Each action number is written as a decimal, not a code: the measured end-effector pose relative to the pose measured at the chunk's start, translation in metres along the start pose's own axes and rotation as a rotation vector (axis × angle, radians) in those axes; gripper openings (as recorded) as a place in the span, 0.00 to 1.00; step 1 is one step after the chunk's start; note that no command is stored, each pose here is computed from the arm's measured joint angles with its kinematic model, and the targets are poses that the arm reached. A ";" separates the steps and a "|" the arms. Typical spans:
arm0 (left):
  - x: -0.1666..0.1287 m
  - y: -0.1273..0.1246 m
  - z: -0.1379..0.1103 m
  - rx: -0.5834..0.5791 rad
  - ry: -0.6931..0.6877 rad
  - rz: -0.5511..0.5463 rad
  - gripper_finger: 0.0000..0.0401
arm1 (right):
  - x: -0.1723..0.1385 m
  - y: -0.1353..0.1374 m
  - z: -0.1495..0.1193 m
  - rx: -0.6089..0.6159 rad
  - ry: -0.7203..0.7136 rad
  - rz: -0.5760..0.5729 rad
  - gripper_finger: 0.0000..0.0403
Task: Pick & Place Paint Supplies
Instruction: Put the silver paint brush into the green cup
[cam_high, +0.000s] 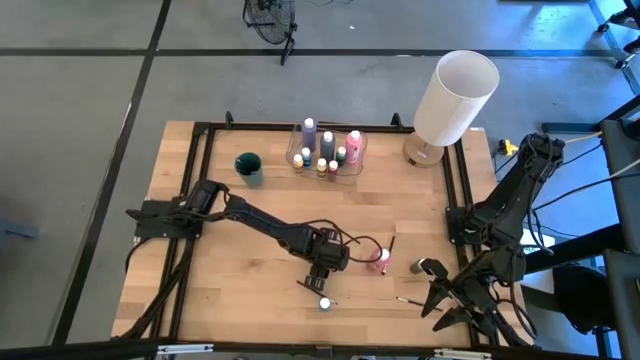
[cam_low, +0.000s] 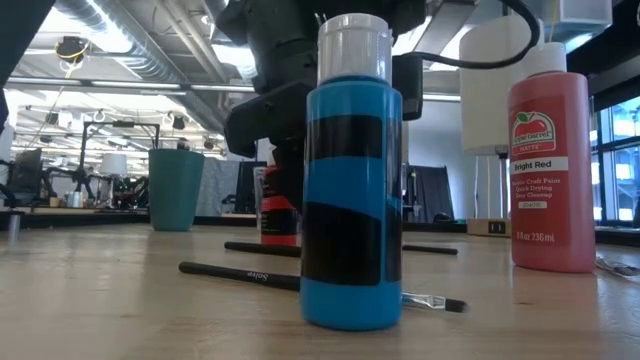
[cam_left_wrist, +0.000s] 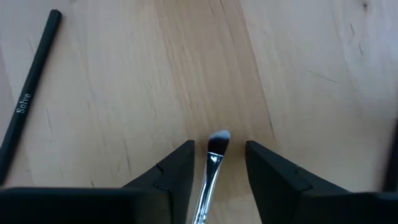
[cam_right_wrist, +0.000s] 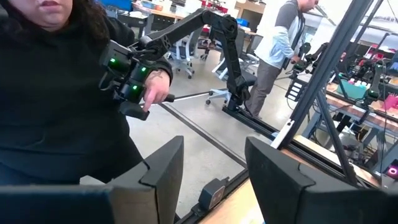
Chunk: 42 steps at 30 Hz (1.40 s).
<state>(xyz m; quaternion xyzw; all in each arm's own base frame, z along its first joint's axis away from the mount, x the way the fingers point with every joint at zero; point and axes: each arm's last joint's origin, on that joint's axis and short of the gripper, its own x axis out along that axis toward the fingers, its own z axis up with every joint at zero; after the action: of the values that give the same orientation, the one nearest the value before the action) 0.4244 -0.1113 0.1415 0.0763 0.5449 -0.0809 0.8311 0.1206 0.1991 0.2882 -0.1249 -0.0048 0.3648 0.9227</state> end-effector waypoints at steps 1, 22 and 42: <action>0.000 0.000 0.000 -0.003 0.000 0.005 0.35 | 0.000 0.000 0.000 0.000 0.000 0.000 0.43; 0.007 -0.003 -0.008 0.023 -0.012 -0.004 0.01 | 0.000 0.000 0.000 -0.001 0.002 -0.003 0.43; -0.043 -0.018 0.035 0.112 -0.015 0.168 0.00 | 0.000 -0.001 -0.003 0.010 0.036 -0.046 0.43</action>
<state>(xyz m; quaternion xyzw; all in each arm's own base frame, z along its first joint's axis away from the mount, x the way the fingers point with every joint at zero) 0.4345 -0.1345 0.1937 0.1676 0.5251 -0.0418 0.8333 0.1215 0.1976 0.2857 -0.1266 0.0106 0.3411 0.9314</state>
